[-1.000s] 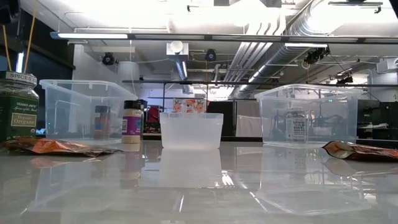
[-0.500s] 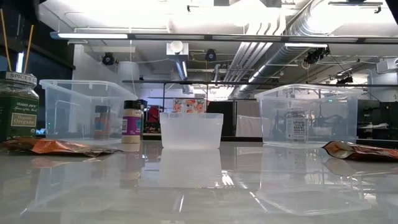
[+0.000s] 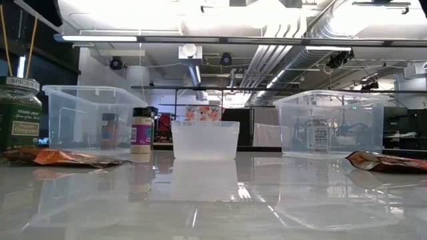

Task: Sort spices by type
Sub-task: Put the bottom green seasoning bottle into the small transparent bin

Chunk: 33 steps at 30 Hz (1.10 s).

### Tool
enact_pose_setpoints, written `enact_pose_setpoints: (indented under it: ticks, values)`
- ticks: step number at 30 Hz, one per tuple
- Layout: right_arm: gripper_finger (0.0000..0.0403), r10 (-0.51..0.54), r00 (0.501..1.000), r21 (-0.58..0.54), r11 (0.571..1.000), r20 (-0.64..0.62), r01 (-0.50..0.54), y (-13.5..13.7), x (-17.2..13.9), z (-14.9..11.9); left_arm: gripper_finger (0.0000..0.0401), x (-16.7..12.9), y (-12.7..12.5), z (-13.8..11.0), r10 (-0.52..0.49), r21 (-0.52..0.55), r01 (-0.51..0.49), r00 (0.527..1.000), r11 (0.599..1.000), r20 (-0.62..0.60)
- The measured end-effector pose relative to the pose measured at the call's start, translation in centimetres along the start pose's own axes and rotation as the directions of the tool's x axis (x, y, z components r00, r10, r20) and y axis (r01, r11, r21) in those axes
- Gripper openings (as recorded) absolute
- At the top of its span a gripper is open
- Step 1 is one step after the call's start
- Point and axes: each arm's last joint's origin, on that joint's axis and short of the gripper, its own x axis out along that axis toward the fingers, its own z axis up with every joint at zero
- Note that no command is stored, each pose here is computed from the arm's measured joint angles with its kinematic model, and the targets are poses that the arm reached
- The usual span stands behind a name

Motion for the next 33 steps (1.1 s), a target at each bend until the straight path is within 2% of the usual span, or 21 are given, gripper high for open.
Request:
enact_pose_setpoints:
  ticks: [5, 8, 10, 13, 17, 20, 22, 24, 27, 29, 33]
  values:
    - [0.0, -0.109, 0.994, 0.027, 0.994, -0.027, 0.11, -1.0, -2.6, -1.4, 0.0355, 0.9, 0.4, 1.0, -0.041, 0.068, 0.039, 0.999, 0.997, 0.024]
    - [0.0, -0.167, 0.985, 0.015, 0.986, -0.041, 0.168, -1.9, -3.9, -2.1, 0.0355, 2.8, 0.8, 1.7, -0.119, 0.076, 0.117, 0.992, 0.99, 0.032]
    - [0.0, -0.162, 0.987, 0.0, 0.987, -0.016, 0.162, -2.2, -4.7, -2.1, 0.0355, 4.3, 1.3, 2.0, -0.166, 0.098, 0.166, 0.986, 0.981, -0.003]
    - [0.0, -0.149, 0.989, -0.032, 0.988, 0.016, 0.149, -2.8, -6.4, -2.3, 0.0355, 6.1, 2.0, 2.6, -0.179, 0.124, 0.188, 0.981, 0.974, -0.079]
    - [0.0, -0.147, 0.986, -0.1, 0.983, 0.08, 0.154, -4.0, -8.9, -2.6, 0.0355, 6.1, 2.3, 3.4, -0.264, 0.057, 0.274, 0.954, 0.96, -0.143]
    - [0.0, -0.164, 0.978, -0.135, 0.974, 0.125, 0.181, -5.5, -10.6, -2.7, 0.0355, 5.8, 1.8, 2.8, -0.302, -0.023, 0.304, 0.932, 0.952, -0.202]
    - [0.0, -0.166, 0.976, -0.155, 0.97, 0.141, 0.188, -6.5, -11.4, -2.6, 0.0355, 5.7, 1.4, 2.4, -0.305, -0.03, 0.307, 0.922, 0.951, -0.237]
    - [0.0, -0.172, 0.973, -0.169, 0.966, 0.151, 0.197, -7.4, -12.0, -2.6, 0.0355, 5.9, 1.0, 1.8, -0.275, 0.017, 0.292, 0.918, 0.956, -0.285]
    - [0.0, -0.172, 0.971, -0.174, 0.964, 0.165, 0.2, -8.4, -12.4, -2.4, 0.0355, 6.8, 0.8, 1.7, -0.161, 0.033, 0.179, 0.939, 0.983, -0.302]
    - [0.0, -0.143, 0.979, -0.2, 0.965, 0.143, 0.17, -8.7, -12.6, -2.4, 0.0355, 7.4, 0.7, 1.9, -0.129, 0.034, 0.147, 0.94, 0.989, -0.317]
    - [0.0, -0.083, 0.99, -0.23, 0.967, 0.117, 0.108, -8.9, -12.5, -2.4, 0.0355, 8.7, 0.0, 2.0, -0.181, 0.051, 0.218, 0.903, 0.975, -0.39]
